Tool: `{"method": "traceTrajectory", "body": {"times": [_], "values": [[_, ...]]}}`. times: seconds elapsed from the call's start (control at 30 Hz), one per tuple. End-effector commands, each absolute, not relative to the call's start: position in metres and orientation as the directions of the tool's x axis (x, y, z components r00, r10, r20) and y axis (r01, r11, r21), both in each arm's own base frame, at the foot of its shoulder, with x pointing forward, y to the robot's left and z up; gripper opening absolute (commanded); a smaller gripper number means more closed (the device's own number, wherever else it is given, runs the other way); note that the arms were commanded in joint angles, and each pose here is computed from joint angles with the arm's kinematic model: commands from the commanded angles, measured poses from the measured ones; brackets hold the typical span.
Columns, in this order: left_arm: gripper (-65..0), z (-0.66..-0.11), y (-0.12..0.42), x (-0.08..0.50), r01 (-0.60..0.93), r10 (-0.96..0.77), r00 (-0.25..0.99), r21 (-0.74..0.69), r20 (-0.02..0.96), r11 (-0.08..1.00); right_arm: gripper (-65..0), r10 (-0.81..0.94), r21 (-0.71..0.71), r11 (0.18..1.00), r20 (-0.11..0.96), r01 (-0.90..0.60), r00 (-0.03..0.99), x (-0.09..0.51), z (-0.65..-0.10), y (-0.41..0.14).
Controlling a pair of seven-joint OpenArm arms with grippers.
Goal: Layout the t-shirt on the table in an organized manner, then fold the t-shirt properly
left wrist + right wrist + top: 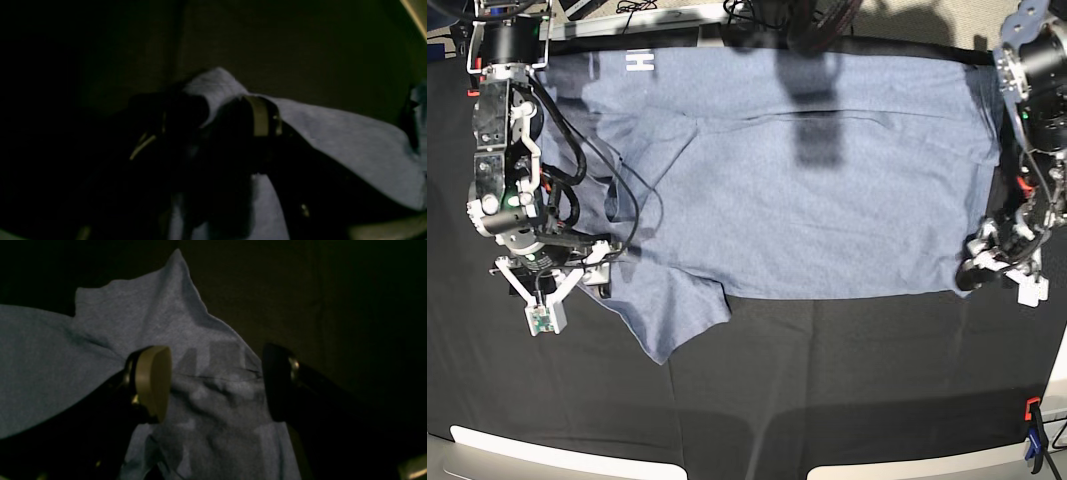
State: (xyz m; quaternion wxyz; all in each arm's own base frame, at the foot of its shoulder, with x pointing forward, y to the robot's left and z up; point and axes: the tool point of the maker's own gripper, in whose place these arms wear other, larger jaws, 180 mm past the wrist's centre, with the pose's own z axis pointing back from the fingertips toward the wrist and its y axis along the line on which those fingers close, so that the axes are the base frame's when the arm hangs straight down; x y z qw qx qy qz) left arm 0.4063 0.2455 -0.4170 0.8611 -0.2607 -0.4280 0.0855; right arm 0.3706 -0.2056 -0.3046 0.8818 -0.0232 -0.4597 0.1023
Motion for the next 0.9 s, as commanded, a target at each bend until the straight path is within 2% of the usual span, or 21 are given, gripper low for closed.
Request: {"method": "traceTrajectory", "body": {"times": [0.0, 0.07, 0.1, 0.17, 0.33, 0.53, 0.7, 0.87], "values": [[-40.6, -0.403, 0.247, 0.417, 0.1, 0.367, 0.592, -0.518, 0.717, 0.85, -23.9, 0.207, -0.147, 0.977, 0.834, -0.154, 0.511, 0.379, -0.288, -0.208], [-45.8, -0.404, 0.241, 0.418, 0.103, 0.371, 0.594, -0.525, 0.714, 0.845, -23.9, 0.207, -0.147, 0.977, 0.834, -0.155, 0.512, 0.379, -0.288, -0.208], [-50.8, -0.404, 0.24, 0.418, 0.104, 0.371, 0.595, -0.526, 0.713, 0.844, -23.9, 0.207, -0.148, 0.977, 0.834, -0.155, 0.511, 0.379, -0.288, -0.208], [-64.9, -0.404, 0.241, 0.418, 0.104, 0.371, 0.595, -0.526, 0.713, 0.844, -23.9, 0.207, -0.148, 0.977, 0.837, -0.155, 0.506, 0.379, -0.287, -0.208], [-65.0, -0.404, 0.242, 0.418, 0.103, 0.369, 0.593, -0.523, 0.715, 0.846, -23.9, 0.206, -0.137, 0.976, 0.841, -0.171, 0.501, 0.39, -0.292, -0.209], [-65.0, -0.403, 0.243, 0.419, 0.104, 0.37, 0.589, -0.521, 0.719, 0.847, -23.9, 0.101, 0.001, 0.986, 0.787, -0.166, 0.609, 0.429, -0.315, -0.223], [-65.0, -0.403, 0.243, 0.418, 0.103, 0.37, 0.589, -0.521, 0.718, 0.847, -23.9, 0.093, 0.065, 0.978, 0.708, -0.196, 0.7, 0.458, -0.325, -0.233], [-65.0, -0.403, 0.242, 0.419, 0.104, 0.371, 0.588, -0.522, 0.719, 0.847, -23.9, 0.096, 0.121, 0.965, 0.657, -0.231, 0.748, 0.472, -0.339, -0.231]]}}
